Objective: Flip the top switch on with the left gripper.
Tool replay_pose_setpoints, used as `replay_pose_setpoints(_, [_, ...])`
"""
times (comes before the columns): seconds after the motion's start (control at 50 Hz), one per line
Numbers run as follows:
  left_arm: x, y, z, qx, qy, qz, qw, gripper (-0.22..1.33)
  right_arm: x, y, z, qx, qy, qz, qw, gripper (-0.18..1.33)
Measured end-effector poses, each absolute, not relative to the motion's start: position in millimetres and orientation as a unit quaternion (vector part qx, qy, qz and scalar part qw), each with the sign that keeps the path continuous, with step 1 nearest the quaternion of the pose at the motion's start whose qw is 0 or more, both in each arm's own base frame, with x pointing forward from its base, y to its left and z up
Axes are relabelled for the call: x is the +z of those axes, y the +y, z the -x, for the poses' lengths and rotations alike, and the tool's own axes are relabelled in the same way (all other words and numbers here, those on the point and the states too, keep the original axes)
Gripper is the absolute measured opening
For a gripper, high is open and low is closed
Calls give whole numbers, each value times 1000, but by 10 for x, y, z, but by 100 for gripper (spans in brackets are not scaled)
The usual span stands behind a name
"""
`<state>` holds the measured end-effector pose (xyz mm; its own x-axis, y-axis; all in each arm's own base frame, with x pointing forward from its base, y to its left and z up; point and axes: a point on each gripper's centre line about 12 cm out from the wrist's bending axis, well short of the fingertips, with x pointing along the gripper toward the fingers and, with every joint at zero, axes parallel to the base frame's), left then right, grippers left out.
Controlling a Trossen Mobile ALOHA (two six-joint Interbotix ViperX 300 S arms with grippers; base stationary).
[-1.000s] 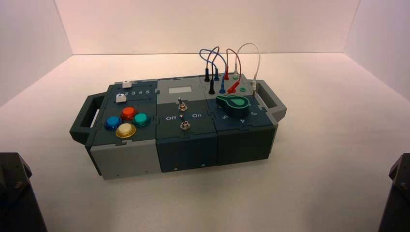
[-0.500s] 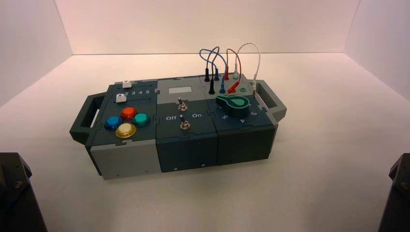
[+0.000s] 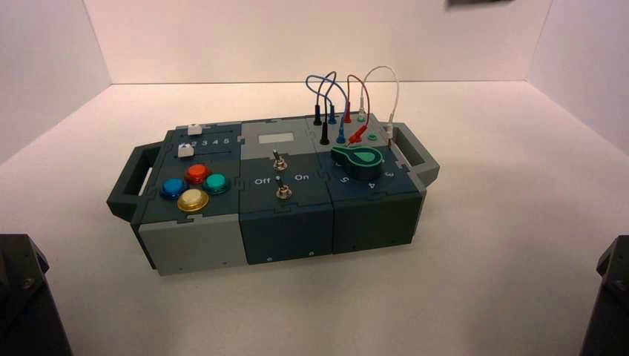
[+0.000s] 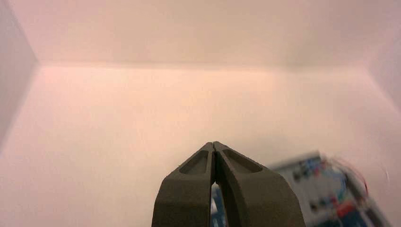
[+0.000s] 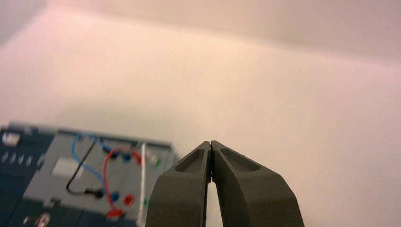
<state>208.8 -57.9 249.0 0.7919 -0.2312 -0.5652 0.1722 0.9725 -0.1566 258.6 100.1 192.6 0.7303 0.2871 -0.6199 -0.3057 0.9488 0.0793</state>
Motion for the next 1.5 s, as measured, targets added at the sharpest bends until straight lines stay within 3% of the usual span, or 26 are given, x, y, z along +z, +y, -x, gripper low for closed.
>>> replay_pose_setpoints(0.24, [2226,-887,-2110,-145,429,31,891,-17,1412,1144,-2732,142,455,-7,879,-14])
replay_pose_setpoints(0.68, [1857,-1236,-2044,-181,514,24,838,-17,774,1535,-2801,153,572,16,806,-15])
replay_pose_setpoints(1.1, [1609,-1351,-2053,-178,560,10,809,-17,700,1607,-2904,147,616,19,774,-16])
replay_pose_setpoints(1.5, [1392,-1713,-1980,-188,617,-6,764,-17,695,1654,-2977,149,626,22,765,-16])
